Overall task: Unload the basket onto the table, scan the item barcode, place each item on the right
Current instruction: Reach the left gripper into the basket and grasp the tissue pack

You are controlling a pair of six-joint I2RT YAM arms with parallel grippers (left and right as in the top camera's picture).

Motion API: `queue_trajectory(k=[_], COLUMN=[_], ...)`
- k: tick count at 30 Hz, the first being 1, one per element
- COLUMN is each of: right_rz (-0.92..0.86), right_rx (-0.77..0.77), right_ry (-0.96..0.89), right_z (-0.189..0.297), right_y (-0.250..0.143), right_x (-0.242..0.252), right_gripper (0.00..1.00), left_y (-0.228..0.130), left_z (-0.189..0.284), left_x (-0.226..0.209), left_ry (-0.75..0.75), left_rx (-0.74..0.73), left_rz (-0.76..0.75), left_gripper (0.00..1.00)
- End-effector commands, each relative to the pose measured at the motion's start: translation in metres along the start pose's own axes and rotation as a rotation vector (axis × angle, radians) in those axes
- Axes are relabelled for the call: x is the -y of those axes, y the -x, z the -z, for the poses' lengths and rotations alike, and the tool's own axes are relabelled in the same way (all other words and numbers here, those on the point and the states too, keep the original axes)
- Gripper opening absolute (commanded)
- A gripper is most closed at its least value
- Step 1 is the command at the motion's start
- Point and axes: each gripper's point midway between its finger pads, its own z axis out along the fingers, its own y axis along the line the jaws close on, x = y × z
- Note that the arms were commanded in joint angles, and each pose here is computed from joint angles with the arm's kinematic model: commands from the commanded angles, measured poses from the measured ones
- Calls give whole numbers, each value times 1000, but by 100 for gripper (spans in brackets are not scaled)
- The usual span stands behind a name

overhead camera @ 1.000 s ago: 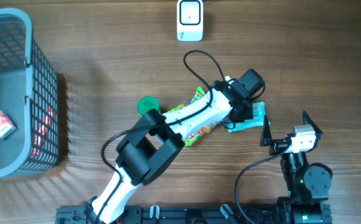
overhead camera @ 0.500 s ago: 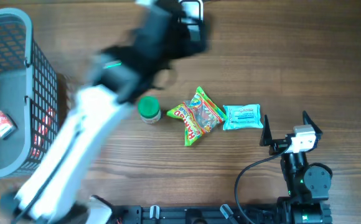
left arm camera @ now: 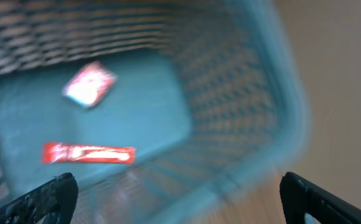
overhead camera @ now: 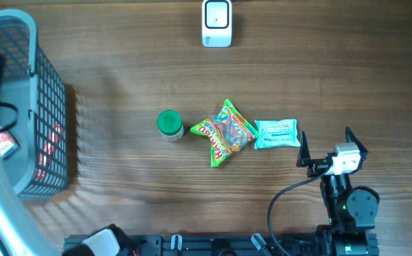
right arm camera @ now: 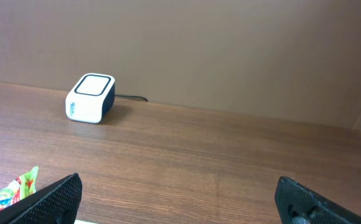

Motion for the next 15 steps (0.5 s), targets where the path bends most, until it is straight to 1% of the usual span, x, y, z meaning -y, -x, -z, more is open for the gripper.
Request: queue_trajectory(k=[1,3,7,12,15], right_rz=[-12,-11,-11,-12,-12], right_rx=[8,8,8,8,8], right_ry=[-2,-2,-2,-2,-2], right_z=[0,0,0,0,0], right_y=[2,2,2,2,2], right_x=[1,1,1,1,1], right_gripper=[100,100,100,100,100], left_y=[-8,-14,-30,-45,-49], left_z=[-64,-87,-141,-189,-206], left_x=[-48,-65,-89,-107,-113], left_ry=[207,282,377,443,464], left_rx=[-97,-124,-171,-197,-189], left_rz=[256,293,304,302,300], left_gripper=[100,100,100,100,100])
